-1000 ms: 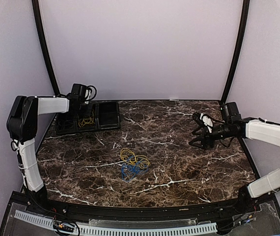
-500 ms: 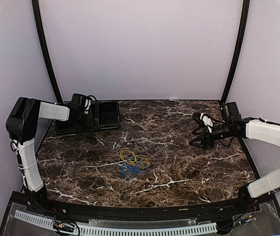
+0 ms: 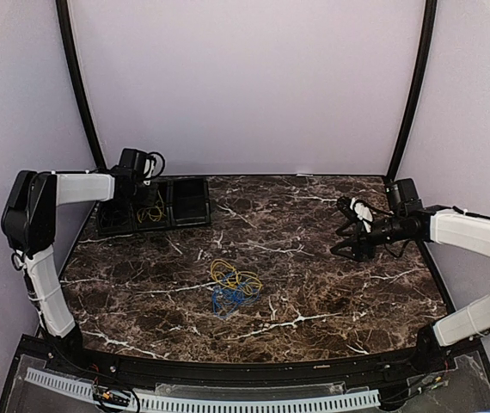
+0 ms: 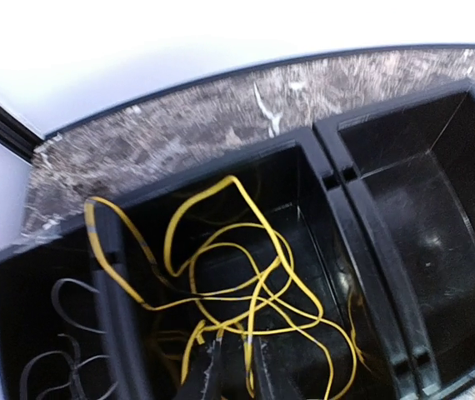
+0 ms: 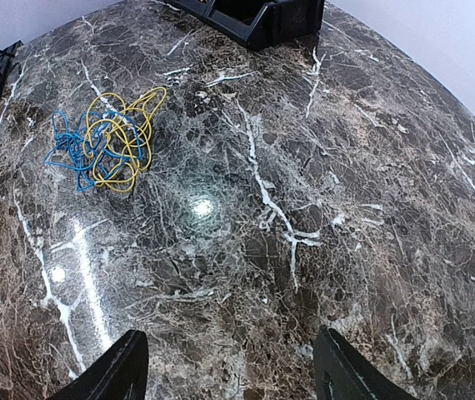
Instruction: Untangle the cables
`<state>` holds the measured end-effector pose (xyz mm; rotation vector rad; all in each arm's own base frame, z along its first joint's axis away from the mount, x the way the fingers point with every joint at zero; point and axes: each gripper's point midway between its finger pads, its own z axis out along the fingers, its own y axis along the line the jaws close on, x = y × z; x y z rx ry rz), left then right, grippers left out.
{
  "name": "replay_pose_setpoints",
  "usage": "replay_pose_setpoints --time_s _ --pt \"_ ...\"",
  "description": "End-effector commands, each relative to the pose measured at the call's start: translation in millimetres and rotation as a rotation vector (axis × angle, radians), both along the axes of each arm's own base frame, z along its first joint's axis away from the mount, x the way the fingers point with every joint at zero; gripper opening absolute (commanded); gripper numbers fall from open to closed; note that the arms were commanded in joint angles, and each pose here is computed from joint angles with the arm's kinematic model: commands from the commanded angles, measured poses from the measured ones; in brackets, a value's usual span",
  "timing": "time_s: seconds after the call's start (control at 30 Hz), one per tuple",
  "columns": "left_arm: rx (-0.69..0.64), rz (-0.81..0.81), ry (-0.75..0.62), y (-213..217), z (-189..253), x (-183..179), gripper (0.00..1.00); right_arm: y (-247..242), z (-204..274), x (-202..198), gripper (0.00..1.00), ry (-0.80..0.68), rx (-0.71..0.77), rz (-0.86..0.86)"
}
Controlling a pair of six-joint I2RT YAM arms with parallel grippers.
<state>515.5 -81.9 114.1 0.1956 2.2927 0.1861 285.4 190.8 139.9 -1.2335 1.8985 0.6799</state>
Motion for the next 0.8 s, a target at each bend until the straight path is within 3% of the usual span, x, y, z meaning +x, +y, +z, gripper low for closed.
replay_pose_setpoints --time_s 0.0,0.13,0.27,0.47,0.6,0.77 --pt "-0.024 0.031 -0.067 7.3 56.7 -8.7 0.21 0.2 12.1 5.6 0.69 -0.04 0.008 0.002" --pt "-0.047 0.017 -0.048 5.2 66.8 -20.0 0.39 -0.4 12.8 5.1 0.69 -0.045 0.006 0.001" --pt "-0.101 0.018 -0.031 0.8 71.8 -28.5 0.47 -0.8 13.0 5.4 0.69 -0.047 0.005 -0.001" --pt "-0.179 -0.031 -0.035 -11.4 86.8 -43.7 0.49 -0.6 13.0 4.6 0.69 -0.047 0.004 0.002" --pt "-0.273 -0.191 -0.055 -47.5 101.1 -70.3 0.48 -1.0 12.5 5.0 0.69 -0.05 0.002 0.001" --pt "-0.197 -0.214 0.041 -59.9 74.5 -99.1 0.46 -0.7 9.5 6.1 0.69 -0.04 -0.002 0.002"
